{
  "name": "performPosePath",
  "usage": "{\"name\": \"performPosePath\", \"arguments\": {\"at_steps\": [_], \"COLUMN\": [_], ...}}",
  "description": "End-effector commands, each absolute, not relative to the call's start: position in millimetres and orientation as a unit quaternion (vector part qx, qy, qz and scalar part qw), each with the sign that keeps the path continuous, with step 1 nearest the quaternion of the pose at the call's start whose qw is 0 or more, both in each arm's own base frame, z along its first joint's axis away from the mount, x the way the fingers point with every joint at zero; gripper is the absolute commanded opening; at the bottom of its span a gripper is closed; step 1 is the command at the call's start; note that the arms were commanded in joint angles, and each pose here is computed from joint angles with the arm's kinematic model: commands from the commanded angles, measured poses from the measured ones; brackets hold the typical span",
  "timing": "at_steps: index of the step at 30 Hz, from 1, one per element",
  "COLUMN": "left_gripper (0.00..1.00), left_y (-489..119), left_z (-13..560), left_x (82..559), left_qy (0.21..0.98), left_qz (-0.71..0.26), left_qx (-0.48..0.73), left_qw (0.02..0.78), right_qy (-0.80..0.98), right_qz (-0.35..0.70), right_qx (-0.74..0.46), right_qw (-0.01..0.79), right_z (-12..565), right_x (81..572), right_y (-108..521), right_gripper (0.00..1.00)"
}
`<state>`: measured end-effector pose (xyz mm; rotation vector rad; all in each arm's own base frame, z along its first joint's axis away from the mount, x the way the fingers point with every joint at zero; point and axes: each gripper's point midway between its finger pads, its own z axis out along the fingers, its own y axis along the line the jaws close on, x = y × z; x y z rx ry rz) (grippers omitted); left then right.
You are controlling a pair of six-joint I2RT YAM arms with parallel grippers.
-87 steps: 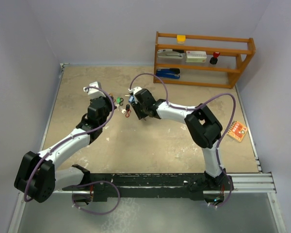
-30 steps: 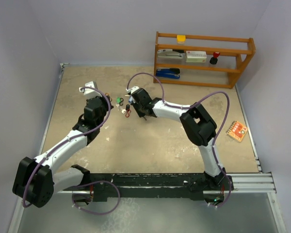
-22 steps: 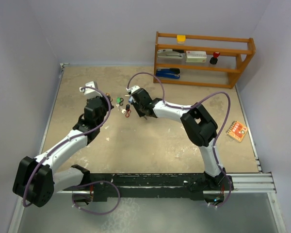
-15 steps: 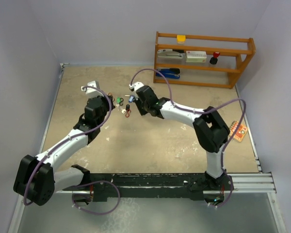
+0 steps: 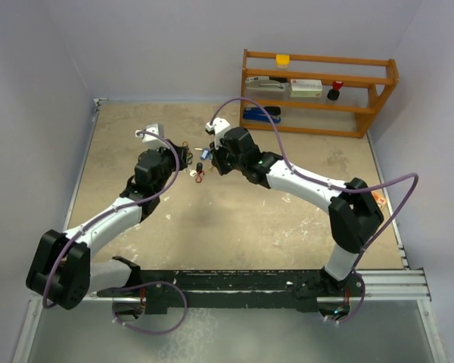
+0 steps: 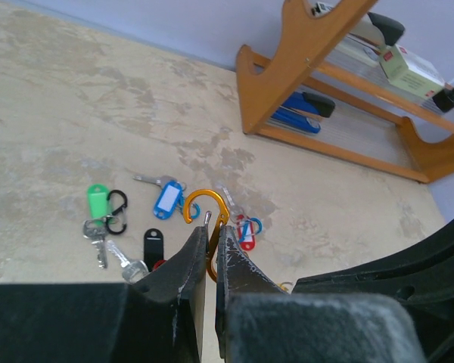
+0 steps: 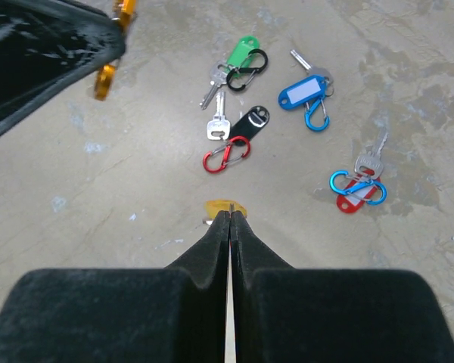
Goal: Put the keys on the keyring
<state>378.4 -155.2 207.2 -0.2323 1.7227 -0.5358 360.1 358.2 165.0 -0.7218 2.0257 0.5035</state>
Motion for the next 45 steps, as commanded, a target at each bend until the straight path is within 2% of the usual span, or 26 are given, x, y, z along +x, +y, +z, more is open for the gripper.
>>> {"name": "performPosePath", "arguments": {"at_steps": [1,19,45], "left_gripper": [0.0,0.0,0.0], "left_y": [-176,-221,-233], "left_z": [223,204,203], "left_x": [379,379,380], "left_qy": [0.723,0.733,0.734], "left_qz": [-0.293,-0.364,-0.38], "left_qx": [-0.072,0.01,0.033], "left_qw": [0.621,0.574,0.561], "right_qy": [0.789,0.78,0.78], "right_qz": [0.234,0.231,0.239], "right_qx": [-0.297,-0.298,-0.309], "right_qw": [0.484,0.499,0.489], "right_z": [202,211,205], "right_x": [355,355,358], "right_y": [362,358,368], "right_gripper": [0.0,0.0,0.0]}}
